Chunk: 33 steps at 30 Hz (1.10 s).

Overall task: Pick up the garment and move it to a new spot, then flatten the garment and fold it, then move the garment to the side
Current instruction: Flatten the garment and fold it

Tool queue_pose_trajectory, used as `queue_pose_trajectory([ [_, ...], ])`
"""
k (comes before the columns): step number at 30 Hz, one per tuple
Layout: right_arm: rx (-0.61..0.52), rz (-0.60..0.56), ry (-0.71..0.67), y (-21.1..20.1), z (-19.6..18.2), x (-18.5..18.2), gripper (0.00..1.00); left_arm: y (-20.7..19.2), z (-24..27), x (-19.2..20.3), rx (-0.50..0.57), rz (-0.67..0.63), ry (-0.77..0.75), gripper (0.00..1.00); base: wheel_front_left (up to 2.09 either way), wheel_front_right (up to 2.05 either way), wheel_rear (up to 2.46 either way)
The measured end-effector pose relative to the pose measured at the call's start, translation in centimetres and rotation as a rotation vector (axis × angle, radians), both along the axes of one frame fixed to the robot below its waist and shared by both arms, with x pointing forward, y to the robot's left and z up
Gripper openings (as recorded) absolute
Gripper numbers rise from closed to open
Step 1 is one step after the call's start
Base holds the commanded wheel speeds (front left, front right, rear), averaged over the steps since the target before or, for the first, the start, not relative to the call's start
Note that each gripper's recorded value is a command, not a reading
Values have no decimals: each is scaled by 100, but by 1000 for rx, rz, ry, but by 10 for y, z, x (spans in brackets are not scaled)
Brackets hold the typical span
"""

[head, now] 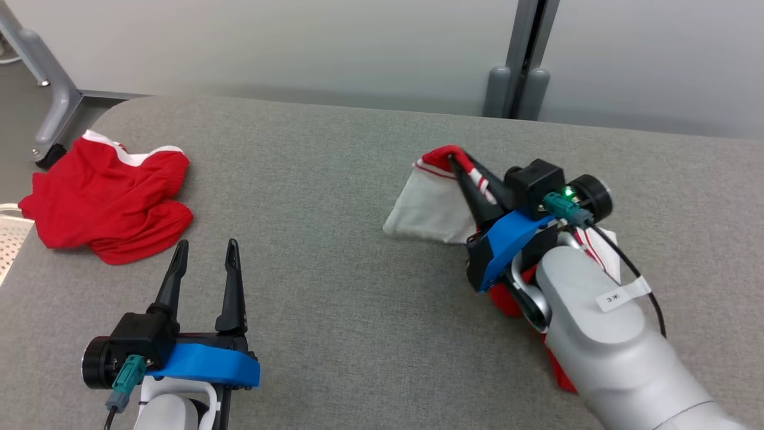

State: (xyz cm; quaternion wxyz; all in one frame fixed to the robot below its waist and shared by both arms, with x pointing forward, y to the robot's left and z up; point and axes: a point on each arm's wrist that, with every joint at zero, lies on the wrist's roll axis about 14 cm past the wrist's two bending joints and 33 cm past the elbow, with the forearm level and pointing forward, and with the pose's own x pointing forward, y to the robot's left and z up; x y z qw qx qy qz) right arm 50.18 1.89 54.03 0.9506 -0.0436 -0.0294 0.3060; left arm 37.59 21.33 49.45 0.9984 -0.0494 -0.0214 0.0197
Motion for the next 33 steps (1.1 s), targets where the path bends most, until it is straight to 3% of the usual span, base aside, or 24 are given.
queue_pose_trajectory([
  [8, 70, 271, 125, 82, -25, -47, 0, 10, -7, -3, -13, 31, 25, 100, 0, 0, 0],
  [19, 110, 422, 182, 123, -31, -68, 0, 14, -16, 1, -35, 44, 51, 100, 0, 0, 0],
  [20, 110, 427, 187, 124, -32, -69, 14, 14, -16, 1, -35, 44, 53, 100, 0, 0, 0],
  [21, 108, 430, 195, 125, -35, -70, 69, 13, -17, 2, -35, 43, 55, 100, 0, 0, 0],
  [22, 100, 433, 208, 125, -39, -72, 100, 13, -17, 3, -36, 41, 54, 100, 0, 0, 0],
  [33, 77, 417, 152, 114, -26, -71, 100, 4, -13, 9, -40, 19, 41, 100, 0, 0, 0],
])
